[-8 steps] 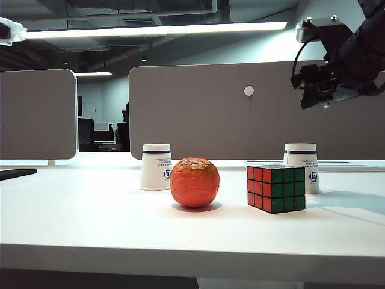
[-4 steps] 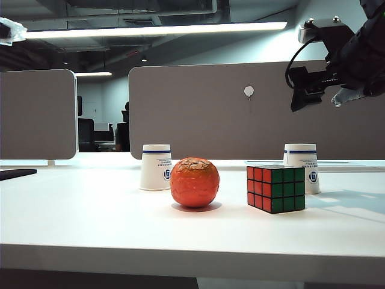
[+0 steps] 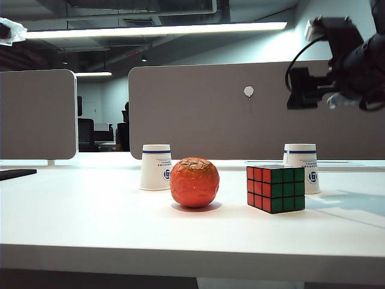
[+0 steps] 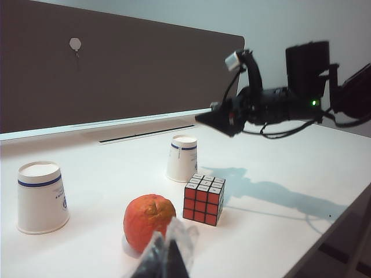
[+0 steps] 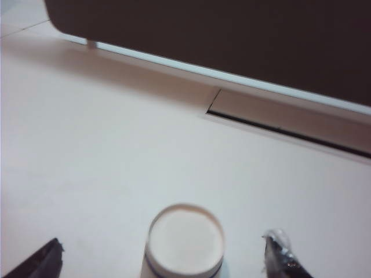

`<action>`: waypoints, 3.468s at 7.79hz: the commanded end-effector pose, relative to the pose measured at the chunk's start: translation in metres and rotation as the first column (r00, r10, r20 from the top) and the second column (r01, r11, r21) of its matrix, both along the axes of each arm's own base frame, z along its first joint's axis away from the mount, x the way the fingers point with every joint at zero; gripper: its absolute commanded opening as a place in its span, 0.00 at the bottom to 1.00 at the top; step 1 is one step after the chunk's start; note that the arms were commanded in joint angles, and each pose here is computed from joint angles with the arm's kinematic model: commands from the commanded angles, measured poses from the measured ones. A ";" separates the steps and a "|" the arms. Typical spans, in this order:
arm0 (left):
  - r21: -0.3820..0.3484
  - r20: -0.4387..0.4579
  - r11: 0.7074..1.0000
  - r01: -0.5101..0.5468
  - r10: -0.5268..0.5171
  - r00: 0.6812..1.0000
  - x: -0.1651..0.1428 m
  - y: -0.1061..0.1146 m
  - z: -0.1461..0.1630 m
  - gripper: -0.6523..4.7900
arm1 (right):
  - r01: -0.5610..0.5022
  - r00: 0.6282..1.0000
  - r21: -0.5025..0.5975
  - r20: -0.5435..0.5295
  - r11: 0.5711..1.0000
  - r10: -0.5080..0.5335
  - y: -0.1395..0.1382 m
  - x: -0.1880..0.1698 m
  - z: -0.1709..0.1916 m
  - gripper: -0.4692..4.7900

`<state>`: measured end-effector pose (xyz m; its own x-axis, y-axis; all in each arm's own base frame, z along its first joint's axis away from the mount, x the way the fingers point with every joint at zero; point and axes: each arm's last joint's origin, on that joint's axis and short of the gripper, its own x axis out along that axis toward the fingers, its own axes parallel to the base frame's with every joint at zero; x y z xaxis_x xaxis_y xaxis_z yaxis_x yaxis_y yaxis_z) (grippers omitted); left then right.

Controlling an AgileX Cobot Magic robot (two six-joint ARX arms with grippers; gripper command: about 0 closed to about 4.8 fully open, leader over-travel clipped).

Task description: Carefully pick up the cup on the right and stack it on top of the cup on the left.

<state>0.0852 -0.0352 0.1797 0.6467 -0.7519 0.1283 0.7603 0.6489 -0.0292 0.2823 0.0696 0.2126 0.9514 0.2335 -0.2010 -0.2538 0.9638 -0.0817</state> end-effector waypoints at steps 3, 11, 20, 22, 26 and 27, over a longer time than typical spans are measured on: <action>-0.010 0.041 1.000 0.006 -0.006 0.999 -0.001 0.000 0.005 0.11 | -0.048 0.999 0.021 0.014 0.999 0.047 0.005 0.013 -0.018 0.93; -0.013 0.057 1.000 0.006 -0.005 0.998 -0.001 0.000 0.006 0.11 | -0.048 0.998 0.031 0.036 0.998 0.047 -0.005 0.046 -0.028 0.93; -0.013 0.057 1.000 0.006 -0.005 0.998 -0.001 0.000 0.006 0.11 | -0.050 0.999 0.026 -0.009 0.998 0.050 -0.005 0.049 -0.041 0.76; -0.013 0.057 1.000 0.005 -0.005 0.998 -0.001 0.000 0.006 0.11 | -0.050 0.999 0.025 -0.009 0.998 0.050 -0.005 0.049 -0.041 0.67; -0.013 0.057 1.000 0.006 -0.005 0.998 -0.001 0.000 0.006 0.11 | -0.044 0.998 0.020 -0.044 0.999 0.045 -0.004 0.055 -0.060 0.89; -0.013 0.057 1.000 0.006 -0.005 0.998 -0.001 0.000 0.006 0.11 | -0.044 0.998 0.019 -0.048 0.999 0.044 -0.004 0.055 -0.062 0.77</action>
<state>0.0845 -0.0351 0.1836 0.6403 -0.7506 0.1628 0.7610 0.6488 -0.0019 0.3359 0.0652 0.1465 0.9205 0.2777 -0.2750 -0.3014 0.9523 -0.0472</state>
